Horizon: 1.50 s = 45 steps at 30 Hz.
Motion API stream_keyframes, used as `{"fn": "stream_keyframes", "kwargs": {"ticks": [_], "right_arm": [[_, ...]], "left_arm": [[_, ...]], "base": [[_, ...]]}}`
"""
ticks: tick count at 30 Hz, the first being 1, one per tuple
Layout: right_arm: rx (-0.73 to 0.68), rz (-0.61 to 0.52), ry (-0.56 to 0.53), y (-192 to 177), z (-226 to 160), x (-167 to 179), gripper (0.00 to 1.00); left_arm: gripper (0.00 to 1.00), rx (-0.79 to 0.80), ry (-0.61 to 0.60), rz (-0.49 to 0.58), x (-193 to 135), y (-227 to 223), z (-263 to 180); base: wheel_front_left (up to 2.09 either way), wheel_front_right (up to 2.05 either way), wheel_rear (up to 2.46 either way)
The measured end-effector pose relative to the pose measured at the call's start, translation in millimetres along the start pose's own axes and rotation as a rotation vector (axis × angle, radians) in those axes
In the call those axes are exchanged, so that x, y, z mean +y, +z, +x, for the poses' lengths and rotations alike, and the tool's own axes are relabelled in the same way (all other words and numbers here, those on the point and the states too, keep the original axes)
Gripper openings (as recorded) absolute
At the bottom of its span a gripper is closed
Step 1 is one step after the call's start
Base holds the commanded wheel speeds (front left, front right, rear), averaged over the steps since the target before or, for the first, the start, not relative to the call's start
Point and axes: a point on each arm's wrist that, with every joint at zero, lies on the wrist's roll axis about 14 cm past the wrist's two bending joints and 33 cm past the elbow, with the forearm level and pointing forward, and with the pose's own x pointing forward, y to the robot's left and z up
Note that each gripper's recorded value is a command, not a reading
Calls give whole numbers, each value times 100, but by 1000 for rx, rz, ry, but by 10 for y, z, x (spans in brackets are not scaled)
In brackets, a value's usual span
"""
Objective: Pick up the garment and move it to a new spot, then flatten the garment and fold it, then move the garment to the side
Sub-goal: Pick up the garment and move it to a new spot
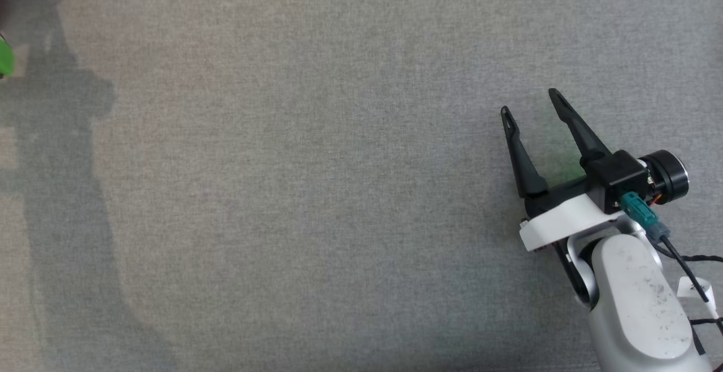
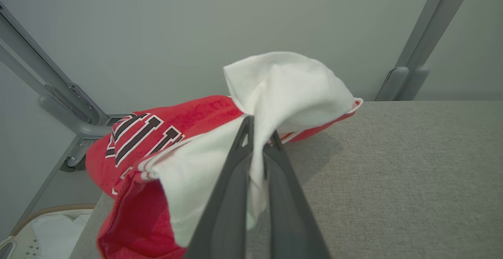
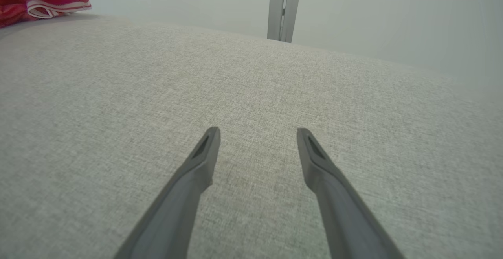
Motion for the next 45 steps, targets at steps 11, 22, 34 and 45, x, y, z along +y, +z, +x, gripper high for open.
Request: {"fn": "stream_keyframes", "kwargs": {"ticks": [11, 22, 34, 45], "right_arm": [[-80, 67, -40, 424, -365, -45, 100], [-205, 87, -166, 928, -865, -397, 100], [-274, 64, -276, 1170, -1175, -729, 100], [-230, 82, -275, 999, -1093, -730, 100]], "left_arm": [[0, -242, -176, 177, -618, 1303, -400], [0, -530, -544, 202, -2400, 2395, -1052], [0, -663, -705, 22, -3158, 2901, -1554], [0, -204, -426, -242, -2405, 945, -757]], "base": [[0, 0, 0], [0, 0, 0], [0, 0, 0], [0, 0, 0]]}}
